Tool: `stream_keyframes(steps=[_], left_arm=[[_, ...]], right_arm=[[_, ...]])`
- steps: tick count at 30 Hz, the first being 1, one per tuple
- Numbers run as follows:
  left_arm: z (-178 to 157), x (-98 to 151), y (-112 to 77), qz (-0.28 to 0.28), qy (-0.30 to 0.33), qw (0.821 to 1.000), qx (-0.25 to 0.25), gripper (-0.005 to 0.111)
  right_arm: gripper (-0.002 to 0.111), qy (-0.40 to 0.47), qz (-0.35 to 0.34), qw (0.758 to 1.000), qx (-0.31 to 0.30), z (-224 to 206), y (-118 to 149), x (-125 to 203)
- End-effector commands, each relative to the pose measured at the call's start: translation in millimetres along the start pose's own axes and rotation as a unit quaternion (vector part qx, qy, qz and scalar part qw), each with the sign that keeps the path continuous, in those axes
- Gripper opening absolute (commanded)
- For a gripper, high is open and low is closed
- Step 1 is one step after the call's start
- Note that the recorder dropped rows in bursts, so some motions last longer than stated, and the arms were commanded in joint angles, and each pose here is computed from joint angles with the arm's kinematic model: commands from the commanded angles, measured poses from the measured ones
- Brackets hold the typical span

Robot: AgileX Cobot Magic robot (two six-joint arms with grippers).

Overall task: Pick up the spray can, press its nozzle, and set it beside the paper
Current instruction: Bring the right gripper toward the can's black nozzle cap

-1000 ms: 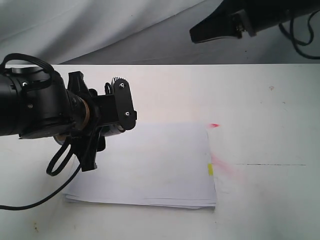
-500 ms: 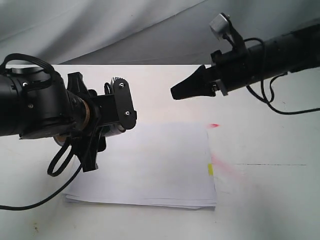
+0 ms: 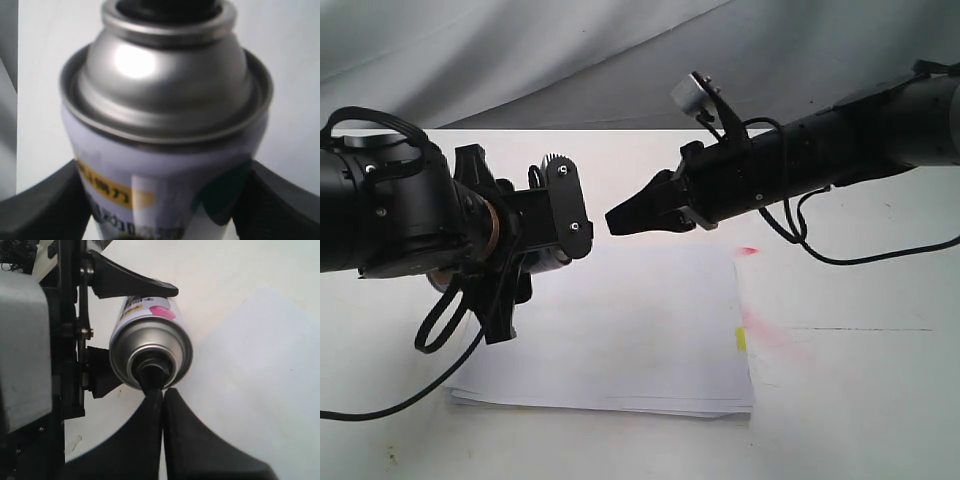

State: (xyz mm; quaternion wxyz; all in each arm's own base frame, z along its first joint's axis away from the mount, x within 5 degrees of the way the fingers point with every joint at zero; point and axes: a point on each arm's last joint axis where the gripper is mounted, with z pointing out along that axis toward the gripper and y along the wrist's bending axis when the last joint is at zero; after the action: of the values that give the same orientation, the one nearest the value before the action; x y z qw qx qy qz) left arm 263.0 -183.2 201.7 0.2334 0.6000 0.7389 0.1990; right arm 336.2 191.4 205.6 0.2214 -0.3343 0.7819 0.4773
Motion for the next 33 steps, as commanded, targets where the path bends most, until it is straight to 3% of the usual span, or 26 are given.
stream_keyframes(steps=[1, 33], left_arm=[[-3, -1, 1.0, -0.001, -0.002, 1.0, -0.005, 0.0], [-3, 0, -0.5, -0.027, 0.004, 1.0, 0.003, 0.0]], right_arm=[[0.0, -0.02, 0.012, 1.0, 0.007, 3, 1, -3], [0.0, -0.019, 0.023, 0.999, -0.039, 13, -5, 3]])
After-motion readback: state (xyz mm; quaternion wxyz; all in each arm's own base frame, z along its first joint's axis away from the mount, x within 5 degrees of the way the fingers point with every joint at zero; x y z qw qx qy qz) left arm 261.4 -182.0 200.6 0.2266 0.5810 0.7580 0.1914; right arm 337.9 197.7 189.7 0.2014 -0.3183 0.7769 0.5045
